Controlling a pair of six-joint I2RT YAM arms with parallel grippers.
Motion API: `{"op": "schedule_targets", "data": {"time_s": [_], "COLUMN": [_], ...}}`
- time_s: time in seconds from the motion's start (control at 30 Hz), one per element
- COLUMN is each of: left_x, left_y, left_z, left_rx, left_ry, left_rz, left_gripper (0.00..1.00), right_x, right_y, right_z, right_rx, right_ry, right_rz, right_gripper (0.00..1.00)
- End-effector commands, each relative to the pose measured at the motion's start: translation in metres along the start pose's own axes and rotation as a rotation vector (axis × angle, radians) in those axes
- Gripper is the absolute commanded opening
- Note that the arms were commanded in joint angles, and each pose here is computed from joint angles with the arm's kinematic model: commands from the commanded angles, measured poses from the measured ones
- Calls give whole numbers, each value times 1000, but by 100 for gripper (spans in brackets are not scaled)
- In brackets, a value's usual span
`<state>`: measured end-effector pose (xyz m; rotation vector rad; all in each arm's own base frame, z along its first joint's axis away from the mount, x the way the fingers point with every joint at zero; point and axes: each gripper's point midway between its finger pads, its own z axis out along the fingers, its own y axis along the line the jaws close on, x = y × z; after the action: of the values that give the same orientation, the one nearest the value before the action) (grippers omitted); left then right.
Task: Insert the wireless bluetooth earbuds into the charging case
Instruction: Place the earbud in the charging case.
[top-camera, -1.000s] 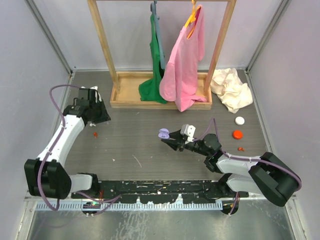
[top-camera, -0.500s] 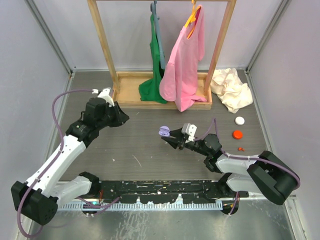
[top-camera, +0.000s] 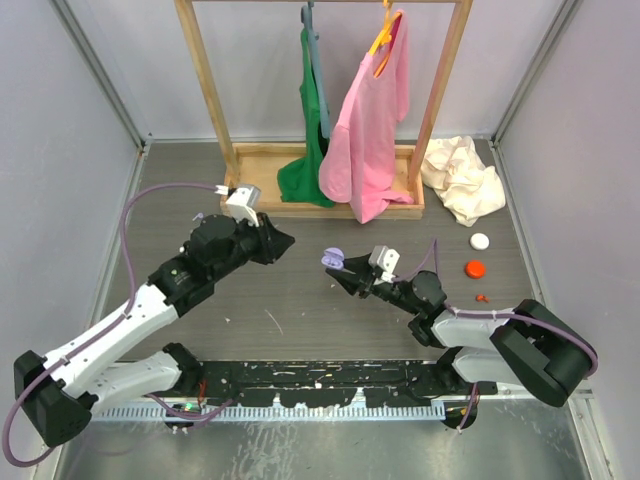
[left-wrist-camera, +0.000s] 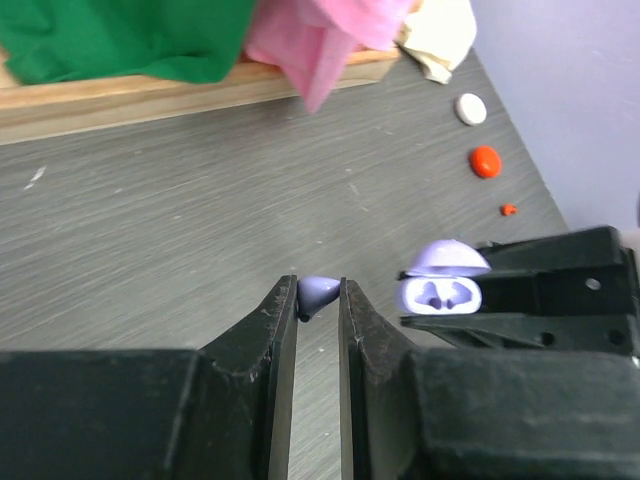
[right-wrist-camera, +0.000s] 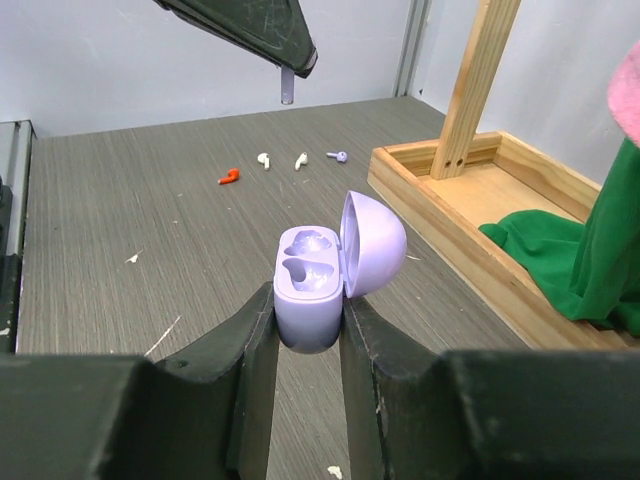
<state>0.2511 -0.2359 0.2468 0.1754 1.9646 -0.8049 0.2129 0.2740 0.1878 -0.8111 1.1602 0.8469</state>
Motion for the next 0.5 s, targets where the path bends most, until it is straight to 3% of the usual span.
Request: {"op": "schedule_targets", "data": {"time_s": [0.0,0.47], "left_x": [-25,0], "left_y": [-42,-112], "left_z": [-1,-1], "left_rx": [126,376], "left_ry": [-145,-180], "left_rz": [26,244], "left_gripper": [16,16], "right_x": [-24,-26], "right_y": [-5,-2], "right_z": [3,3], "right_rx": [25,11], "right_ry": [-96,-105], "right_rz": [-35,-29], "right_gripper": [13,13]}}
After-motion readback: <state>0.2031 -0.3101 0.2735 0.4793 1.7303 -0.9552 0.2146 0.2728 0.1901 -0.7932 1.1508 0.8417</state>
